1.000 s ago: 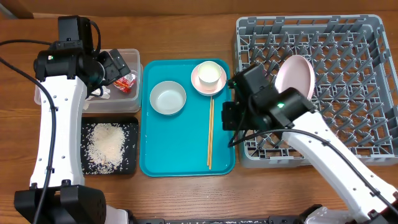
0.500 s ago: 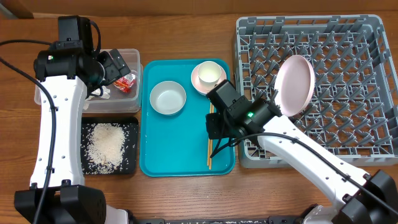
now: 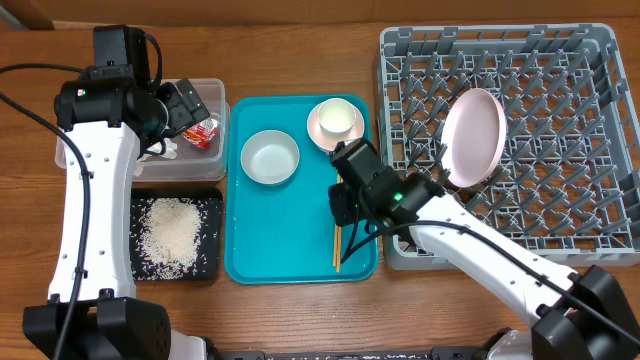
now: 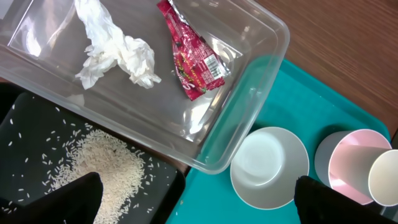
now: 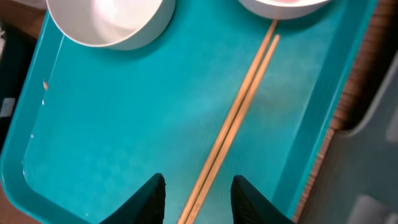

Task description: Sort waste into correct bins and load items into the dishwasher

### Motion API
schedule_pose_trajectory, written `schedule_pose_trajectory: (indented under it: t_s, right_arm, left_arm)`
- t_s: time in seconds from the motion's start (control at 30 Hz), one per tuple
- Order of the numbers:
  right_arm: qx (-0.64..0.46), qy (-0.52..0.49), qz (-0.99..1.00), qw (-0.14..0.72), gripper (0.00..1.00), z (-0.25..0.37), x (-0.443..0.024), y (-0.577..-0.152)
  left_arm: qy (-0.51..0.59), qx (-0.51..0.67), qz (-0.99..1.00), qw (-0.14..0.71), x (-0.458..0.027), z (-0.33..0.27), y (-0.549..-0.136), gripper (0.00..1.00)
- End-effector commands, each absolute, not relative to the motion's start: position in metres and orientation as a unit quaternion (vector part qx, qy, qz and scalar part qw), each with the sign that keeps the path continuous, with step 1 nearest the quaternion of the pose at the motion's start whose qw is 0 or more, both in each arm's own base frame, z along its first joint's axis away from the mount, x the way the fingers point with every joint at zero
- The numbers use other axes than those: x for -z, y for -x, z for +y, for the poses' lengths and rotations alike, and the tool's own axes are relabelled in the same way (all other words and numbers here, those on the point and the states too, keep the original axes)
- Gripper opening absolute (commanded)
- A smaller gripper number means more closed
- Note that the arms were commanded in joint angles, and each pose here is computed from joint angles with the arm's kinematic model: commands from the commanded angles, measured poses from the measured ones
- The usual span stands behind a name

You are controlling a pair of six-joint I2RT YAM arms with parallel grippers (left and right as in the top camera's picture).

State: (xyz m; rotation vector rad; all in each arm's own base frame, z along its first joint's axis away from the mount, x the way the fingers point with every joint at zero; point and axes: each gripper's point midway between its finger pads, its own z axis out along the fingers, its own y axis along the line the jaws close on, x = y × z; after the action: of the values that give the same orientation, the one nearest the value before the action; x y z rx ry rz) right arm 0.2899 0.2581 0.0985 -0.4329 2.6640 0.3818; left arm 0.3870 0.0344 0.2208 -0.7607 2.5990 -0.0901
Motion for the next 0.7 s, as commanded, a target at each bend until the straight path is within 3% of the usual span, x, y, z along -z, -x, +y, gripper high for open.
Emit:
schedule_pose_trajectory:
  t_s: [0.0, 0.23, 0.37, 0.67]
  right_arm:
    - [-0.133, 0.173, 0.951, 0.217, 0.37, 0.26, -0.09, -0.29]
    - [-0.145, 0.185, 0.934, 0.268, 0.41, 0.287, -0.088, -0.306]
    - [-0.165, 0.125, 0.942, 0.266, 0.42, 0.296, -0.082, -0.309]
    - [-0.088, 0.075, 0.945, 0.307, 0.49, 0.269, -0.079, -0.328]
  left_arm:
    - [0.262, 0.027, 0.939, 0.222, -0.225, 0.034, -0.388, 1.0]
    - [0.262, 0.027, 0.939, 0.222, -0.225, 0.034, -0.388, 1.0]
    - [0.262, 0.027, 0.939, 0.222, -0.225, 0.034, -0.388, 1.0]
    - [0.262, 0.027, 0.939, 0.222, -0.225, 0.034, -0.388, 1.0]
